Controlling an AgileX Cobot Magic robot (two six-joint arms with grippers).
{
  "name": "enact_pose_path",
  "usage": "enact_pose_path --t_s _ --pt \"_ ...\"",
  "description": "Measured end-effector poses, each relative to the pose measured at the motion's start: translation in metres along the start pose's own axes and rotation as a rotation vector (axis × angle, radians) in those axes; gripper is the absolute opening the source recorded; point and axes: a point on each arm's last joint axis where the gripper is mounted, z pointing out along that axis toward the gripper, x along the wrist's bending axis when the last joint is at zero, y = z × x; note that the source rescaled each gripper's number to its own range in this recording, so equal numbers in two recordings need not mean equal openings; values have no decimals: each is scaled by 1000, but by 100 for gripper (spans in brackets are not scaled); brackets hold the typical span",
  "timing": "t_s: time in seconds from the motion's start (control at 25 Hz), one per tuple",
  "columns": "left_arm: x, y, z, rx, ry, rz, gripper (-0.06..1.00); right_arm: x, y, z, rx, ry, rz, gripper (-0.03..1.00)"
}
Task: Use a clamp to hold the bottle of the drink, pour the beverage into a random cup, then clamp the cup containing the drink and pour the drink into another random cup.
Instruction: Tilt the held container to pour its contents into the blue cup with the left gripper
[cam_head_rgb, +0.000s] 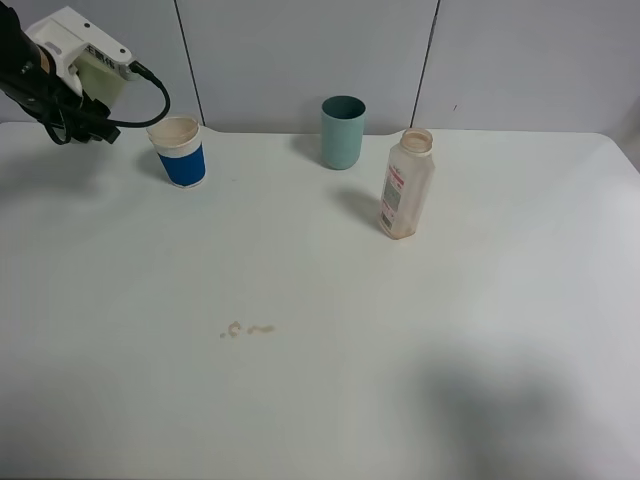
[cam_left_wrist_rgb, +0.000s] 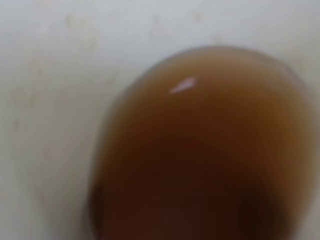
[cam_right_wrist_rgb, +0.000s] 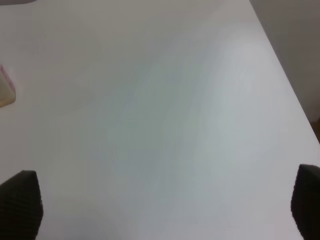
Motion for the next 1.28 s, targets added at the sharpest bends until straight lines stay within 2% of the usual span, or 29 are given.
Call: enact_pose_path --t_s 0.16,0.52,0.88,1.28 --pt "0 3 0 -2 1 47 1 0 0 0 0 0 0 100" --pt "5 8 1 21 12 57 1 0 0 0 0 0 0 100" --pt "9 13 3 40 31 107 1 0 0 0 0 0 0 100" --pt "-4 16 6 55 11 151 1 0 0 0 0 0 0 100"
